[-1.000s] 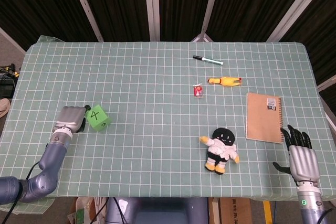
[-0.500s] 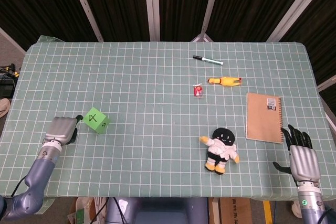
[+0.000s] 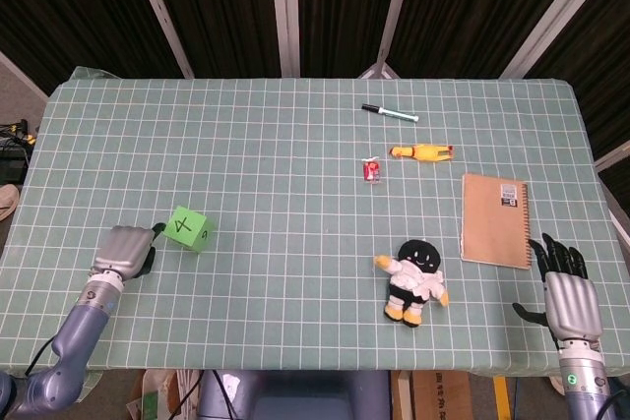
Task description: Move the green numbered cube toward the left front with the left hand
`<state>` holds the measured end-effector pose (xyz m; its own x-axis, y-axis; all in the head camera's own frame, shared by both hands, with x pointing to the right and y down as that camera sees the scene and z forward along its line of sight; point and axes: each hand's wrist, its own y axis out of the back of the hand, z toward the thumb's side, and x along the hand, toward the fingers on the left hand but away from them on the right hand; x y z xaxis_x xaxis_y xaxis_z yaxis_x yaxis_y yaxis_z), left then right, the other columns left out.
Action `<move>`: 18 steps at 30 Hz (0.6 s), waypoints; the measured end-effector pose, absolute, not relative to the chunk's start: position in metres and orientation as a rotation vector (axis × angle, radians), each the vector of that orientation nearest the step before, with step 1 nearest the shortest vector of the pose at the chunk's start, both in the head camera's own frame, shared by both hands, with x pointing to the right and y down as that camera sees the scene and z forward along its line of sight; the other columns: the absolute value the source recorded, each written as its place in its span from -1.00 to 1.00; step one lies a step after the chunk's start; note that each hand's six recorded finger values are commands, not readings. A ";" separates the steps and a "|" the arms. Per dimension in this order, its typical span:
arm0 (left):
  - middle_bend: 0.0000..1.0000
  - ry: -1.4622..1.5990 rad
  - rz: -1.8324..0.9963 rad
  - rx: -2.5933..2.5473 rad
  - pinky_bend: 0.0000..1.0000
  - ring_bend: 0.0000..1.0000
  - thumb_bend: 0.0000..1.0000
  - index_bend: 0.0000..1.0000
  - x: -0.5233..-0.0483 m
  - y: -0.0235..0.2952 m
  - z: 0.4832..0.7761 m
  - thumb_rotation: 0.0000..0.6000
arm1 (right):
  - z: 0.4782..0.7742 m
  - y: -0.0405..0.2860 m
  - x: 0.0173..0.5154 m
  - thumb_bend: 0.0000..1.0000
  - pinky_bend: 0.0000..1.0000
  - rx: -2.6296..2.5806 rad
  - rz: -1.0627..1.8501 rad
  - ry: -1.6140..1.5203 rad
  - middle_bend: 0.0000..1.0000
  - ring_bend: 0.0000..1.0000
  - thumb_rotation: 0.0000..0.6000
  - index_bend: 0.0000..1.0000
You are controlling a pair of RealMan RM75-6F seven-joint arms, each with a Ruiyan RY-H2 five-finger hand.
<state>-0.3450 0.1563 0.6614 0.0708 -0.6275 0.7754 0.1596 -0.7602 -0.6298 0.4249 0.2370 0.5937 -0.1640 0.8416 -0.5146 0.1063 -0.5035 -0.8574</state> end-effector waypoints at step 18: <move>0.65 0.449 -1.692 -1.825 0.40 0.39 0.75 -0.50 -0.333 0.172 0.662 1.00 | 0.593 0.237 0.427 -0.69 -0.95 -1.549 1.737 -1.100 -0.98 -0.90 1.00 -0.78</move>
